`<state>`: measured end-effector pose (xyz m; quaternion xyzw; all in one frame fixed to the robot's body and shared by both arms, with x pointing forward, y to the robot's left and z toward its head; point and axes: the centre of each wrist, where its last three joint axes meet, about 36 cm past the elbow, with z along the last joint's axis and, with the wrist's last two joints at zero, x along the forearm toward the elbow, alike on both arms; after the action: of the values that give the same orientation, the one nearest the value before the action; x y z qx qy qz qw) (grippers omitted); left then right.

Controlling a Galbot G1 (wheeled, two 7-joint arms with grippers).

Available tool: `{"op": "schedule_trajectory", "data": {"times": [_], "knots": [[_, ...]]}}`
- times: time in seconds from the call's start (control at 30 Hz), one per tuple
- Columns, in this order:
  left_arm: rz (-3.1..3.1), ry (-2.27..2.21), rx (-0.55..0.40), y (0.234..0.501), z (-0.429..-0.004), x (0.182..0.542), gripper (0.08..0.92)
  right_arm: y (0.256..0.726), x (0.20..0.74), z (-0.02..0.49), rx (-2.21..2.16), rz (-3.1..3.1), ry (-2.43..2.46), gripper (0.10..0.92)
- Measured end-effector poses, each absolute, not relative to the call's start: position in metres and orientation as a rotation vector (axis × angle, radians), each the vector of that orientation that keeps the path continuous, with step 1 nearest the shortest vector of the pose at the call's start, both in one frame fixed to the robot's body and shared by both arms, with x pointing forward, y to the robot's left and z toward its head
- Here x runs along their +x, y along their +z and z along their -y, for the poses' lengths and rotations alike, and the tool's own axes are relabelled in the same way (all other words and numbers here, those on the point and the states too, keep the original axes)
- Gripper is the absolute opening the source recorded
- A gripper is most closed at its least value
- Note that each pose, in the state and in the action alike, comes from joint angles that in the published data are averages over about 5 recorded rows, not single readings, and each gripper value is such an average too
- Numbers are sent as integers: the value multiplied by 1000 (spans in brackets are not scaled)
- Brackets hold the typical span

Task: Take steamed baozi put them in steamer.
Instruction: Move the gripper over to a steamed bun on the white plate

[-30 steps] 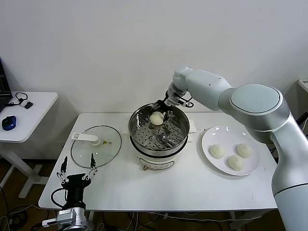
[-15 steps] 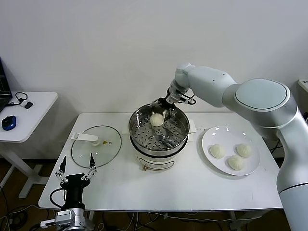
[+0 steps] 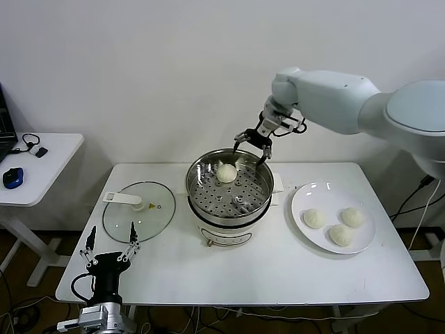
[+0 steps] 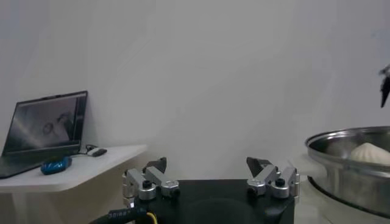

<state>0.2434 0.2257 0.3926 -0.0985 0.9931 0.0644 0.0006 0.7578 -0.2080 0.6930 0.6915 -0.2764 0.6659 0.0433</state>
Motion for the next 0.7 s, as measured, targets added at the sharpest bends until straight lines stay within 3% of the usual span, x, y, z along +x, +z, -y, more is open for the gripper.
{"op": "schedule_trajectory", "data": {"times": [0.3, 0.7], "knots": [[-3116, 198, -303, 393, -225, 245, 823, 710, 738, 252, 1959, 1006, 1859, 823], [-3121, 200, -297, 389, -225, 246, 823, 688, 711, 301, 1539, 1234, 1485, 823]]}}
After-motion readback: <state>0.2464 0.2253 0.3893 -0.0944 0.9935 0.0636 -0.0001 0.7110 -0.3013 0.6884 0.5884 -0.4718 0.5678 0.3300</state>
